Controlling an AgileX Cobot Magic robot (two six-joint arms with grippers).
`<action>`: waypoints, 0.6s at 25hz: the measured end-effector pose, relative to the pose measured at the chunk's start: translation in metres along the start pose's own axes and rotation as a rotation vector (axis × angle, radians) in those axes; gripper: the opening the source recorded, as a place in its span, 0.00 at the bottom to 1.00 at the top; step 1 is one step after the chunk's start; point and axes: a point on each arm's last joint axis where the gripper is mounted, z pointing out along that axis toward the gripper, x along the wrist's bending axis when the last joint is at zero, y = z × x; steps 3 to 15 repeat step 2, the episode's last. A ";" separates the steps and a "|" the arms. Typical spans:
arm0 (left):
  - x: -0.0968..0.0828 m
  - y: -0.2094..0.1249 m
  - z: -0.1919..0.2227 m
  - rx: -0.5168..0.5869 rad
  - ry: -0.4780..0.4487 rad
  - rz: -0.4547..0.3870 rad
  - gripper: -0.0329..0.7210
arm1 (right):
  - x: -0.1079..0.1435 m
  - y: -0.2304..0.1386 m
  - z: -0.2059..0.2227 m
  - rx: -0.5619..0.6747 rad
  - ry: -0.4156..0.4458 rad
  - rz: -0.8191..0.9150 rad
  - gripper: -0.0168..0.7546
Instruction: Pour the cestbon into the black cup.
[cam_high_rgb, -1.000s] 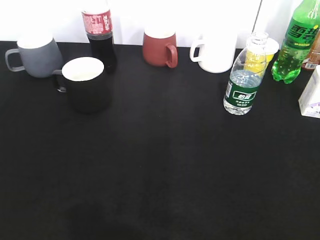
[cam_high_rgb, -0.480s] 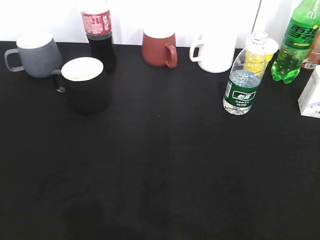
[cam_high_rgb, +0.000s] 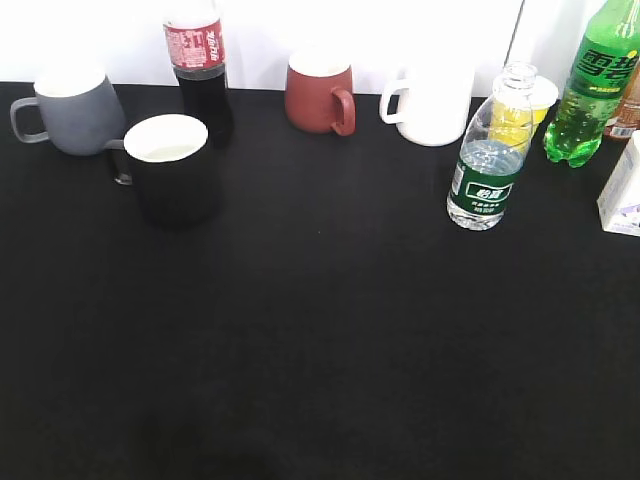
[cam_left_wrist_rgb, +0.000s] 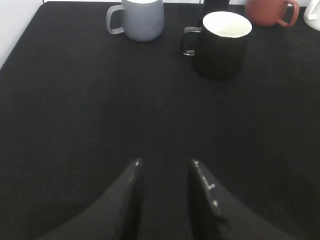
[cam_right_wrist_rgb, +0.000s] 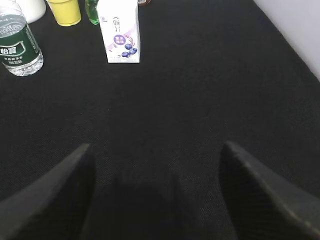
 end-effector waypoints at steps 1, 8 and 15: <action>0.000 0.000 0.000 0.000 0.000 0.000 0.36 | 0.000 0.000 0.000 0.000 0.000 0.000 0.78; 0.000 0.000 0.000 0.000 0.000 0.000 0.36 | 0.000 0.000 0.000 0.000 0.000 0.000 0.78; 0.000 0.000 0.000 0.000 0.000 0.000 0.36 | 0.000 0.000 0.000 0.000 0.000 0.000 0.78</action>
